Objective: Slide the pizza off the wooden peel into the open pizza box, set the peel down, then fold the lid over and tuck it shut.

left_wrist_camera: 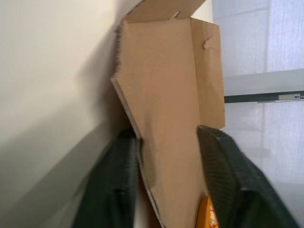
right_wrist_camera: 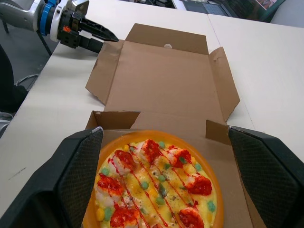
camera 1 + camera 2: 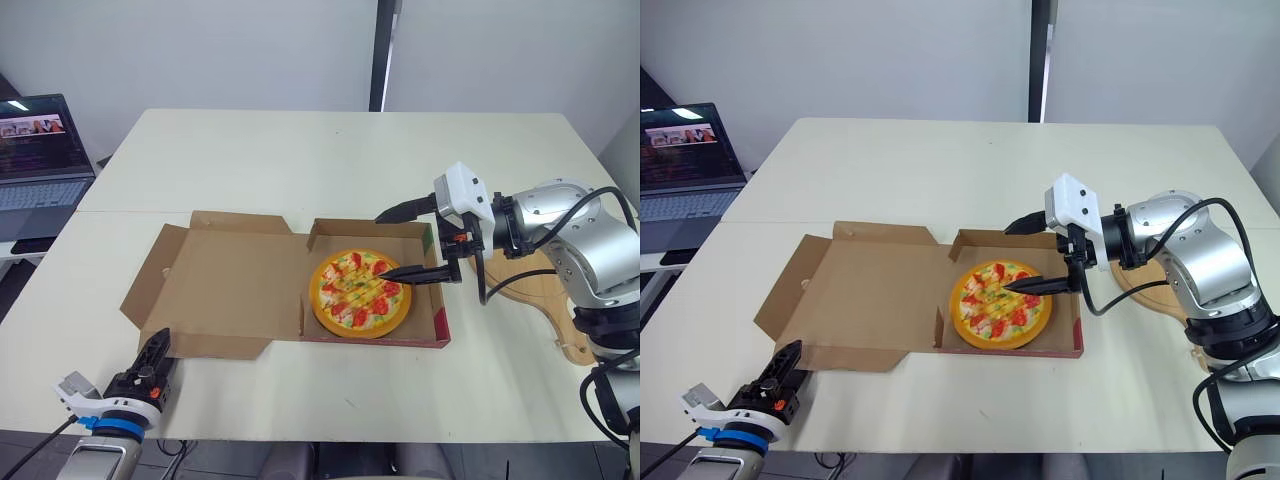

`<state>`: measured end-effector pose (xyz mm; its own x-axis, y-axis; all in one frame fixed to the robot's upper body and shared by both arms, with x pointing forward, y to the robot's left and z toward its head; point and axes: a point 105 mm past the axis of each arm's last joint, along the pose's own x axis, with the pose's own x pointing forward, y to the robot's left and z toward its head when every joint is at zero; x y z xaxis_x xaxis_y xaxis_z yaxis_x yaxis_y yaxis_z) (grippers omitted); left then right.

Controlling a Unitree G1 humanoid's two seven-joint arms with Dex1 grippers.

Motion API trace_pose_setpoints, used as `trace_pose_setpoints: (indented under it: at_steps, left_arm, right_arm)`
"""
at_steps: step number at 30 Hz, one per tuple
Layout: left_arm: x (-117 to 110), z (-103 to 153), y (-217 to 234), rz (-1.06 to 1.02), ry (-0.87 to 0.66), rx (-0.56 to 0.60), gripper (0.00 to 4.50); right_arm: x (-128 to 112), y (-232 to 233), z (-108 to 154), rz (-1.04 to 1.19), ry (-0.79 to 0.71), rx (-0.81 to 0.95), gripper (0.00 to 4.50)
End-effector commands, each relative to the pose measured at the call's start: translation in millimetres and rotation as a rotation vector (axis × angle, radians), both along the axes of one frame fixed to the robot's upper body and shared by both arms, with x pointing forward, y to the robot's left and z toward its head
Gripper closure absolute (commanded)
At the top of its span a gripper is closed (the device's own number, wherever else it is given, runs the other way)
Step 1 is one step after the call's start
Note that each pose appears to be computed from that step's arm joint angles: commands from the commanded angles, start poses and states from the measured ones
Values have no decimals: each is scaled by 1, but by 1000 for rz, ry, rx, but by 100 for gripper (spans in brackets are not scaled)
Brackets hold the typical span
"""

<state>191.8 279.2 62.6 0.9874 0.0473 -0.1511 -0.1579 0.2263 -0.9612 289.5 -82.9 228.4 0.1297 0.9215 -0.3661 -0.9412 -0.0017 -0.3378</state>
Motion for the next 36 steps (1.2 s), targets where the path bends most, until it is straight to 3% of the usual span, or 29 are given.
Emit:
trace_pose_setpoints:
  at_steps: [1, 3, 11, 15, 21, 24, 34, 35, 36]
  left_arm:
    - [1, -1, 0, -19, -3, 21, 402]
    - [2, -3, 1, -22, -2, 22, 445]
    - [1, -3, 5, -39, -1, 58, 445]
    - [0, 11, 3, -79, -32, 110, 445]
    - [2, 42, -9, -163, -107, 205, 445]
    - [6, 53, -9, -174, -139, 233, 450]
    - [27, 84, -13, -262, -215, 323, 450]
    - [28, 85, -13, -267, -218, 328, 450]
    - [29, 87, -13, -273, -221, 334, 450]
  right_arm:
    - [-4, 2, 10, 16, -45, -7, 0]
    - [-5, 2, 10, 16, -43, -7, 0]
    - [-5, -1, 8, 0, -40, -12, 0]
    - [-1, -5, 7, -33, -53, -12, 0]
    - [32, -31, -4, -268, -81, -48, 0]
    - [57, -45, -4, -401, -131, -59, 58]
    - [144, -79, -35, -688, -306, -286, 415]
    - [148, -80, -38, -690, -308, -305, 445]
    - [151, -80, -41, -689, -308, -320, 445]
